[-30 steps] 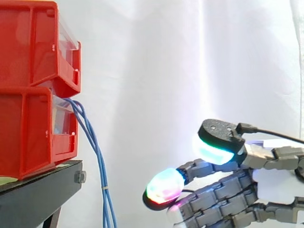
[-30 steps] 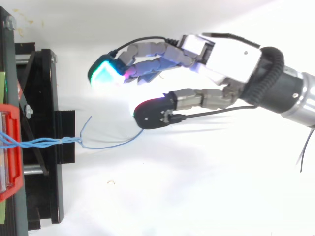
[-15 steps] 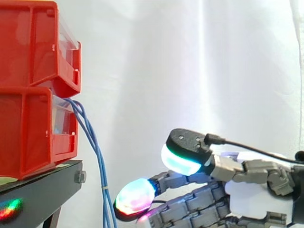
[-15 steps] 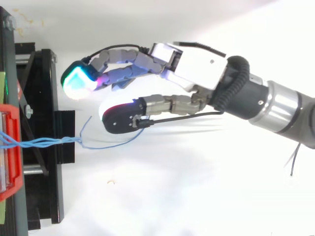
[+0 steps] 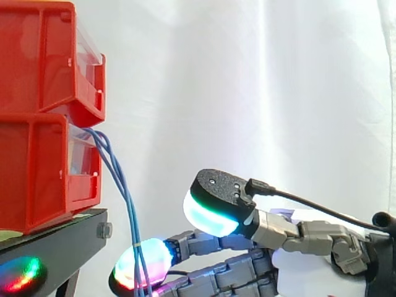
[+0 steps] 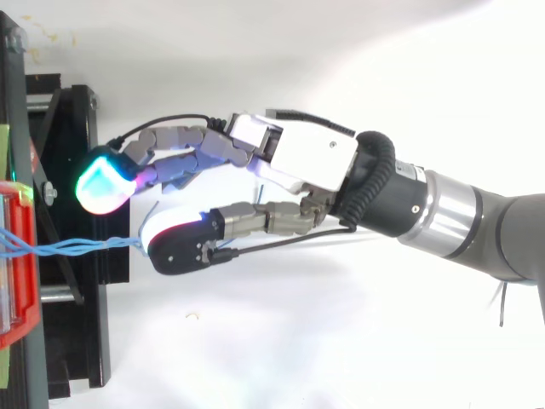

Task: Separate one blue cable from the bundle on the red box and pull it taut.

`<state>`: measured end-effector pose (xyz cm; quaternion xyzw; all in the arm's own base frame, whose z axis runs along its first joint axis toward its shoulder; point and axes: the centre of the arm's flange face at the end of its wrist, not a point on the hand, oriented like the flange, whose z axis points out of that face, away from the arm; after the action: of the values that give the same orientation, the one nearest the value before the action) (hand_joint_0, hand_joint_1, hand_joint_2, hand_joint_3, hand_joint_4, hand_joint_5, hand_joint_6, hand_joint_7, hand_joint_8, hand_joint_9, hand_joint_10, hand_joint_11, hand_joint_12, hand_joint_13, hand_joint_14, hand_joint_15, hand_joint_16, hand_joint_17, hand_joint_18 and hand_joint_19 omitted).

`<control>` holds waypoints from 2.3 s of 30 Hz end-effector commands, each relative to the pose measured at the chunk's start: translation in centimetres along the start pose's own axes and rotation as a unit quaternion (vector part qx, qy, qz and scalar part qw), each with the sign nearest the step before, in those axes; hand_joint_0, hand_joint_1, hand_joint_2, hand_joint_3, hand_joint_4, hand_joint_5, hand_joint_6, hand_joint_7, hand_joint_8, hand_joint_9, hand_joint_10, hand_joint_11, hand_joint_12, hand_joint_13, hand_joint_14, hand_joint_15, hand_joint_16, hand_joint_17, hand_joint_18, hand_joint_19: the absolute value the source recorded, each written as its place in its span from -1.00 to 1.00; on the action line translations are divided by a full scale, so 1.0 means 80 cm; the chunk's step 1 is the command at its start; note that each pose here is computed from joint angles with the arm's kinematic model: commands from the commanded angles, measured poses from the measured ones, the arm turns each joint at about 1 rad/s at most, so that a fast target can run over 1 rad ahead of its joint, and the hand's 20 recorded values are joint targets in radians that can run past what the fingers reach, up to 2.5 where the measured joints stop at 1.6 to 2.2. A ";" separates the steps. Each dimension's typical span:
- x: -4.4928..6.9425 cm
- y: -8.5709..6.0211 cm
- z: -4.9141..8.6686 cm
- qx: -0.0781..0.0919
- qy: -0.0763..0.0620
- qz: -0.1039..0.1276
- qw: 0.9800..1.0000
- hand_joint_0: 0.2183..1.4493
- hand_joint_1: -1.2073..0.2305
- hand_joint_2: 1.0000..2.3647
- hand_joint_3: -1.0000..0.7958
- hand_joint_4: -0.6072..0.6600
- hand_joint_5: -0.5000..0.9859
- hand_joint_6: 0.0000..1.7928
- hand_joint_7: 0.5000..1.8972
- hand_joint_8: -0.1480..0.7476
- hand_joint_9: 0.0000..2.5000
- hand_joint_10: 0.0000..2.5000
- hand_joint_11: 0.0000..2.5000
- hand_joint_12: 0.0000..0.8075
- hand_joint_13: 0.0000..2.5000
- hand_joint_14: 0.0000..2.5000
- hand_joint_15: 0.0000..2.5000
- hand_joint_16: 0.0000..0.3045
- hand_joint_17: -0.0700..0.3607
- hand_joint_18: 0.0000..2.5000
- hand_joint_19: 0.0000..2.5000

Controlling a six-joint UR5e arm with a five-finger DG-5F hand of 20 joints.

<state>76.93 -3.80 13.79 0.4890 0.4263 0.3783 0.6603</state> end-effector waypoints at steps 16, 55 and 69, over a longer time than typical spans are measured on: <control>0.039 -0.032 -0.001 -0.023 0.016 0.045 0.999 -0.45 -0.02 -0.99 -0.37 0.57 -0.53 -0.44 -0.41 0.13 -0.46 -0.99 -0.77 -0.02 -0.49 -0.99 -0.77 -0.63 -0.08 -0.49 -0.53; -0.001 0.051 0.006 0.009 0.041 0.091 0.995 -0.35 -0.27 -0.98 -0.07 0.37 -0.51 -0.20 -0.19 0.12 -0.35 -0.99 -0.66 -0.03 -0.40 -0.99 -0.75 -0.63 -0.09 -0.42 -0.53; -0.011 0.095 -0.008 0.049 0.050 0.069 0.995 -0.33 -0.44 -0.97 -0.02 0.25 -0.56 -0.10 -0.36 0.12 -0.32 -0.99 -0.60 -0.04 -0.37 -0.99 -0.72 -0.64 -0.10 -0.38 -0.53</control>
<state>75.80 -2.73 20.61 0.5260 0.4346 0.4324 0.5895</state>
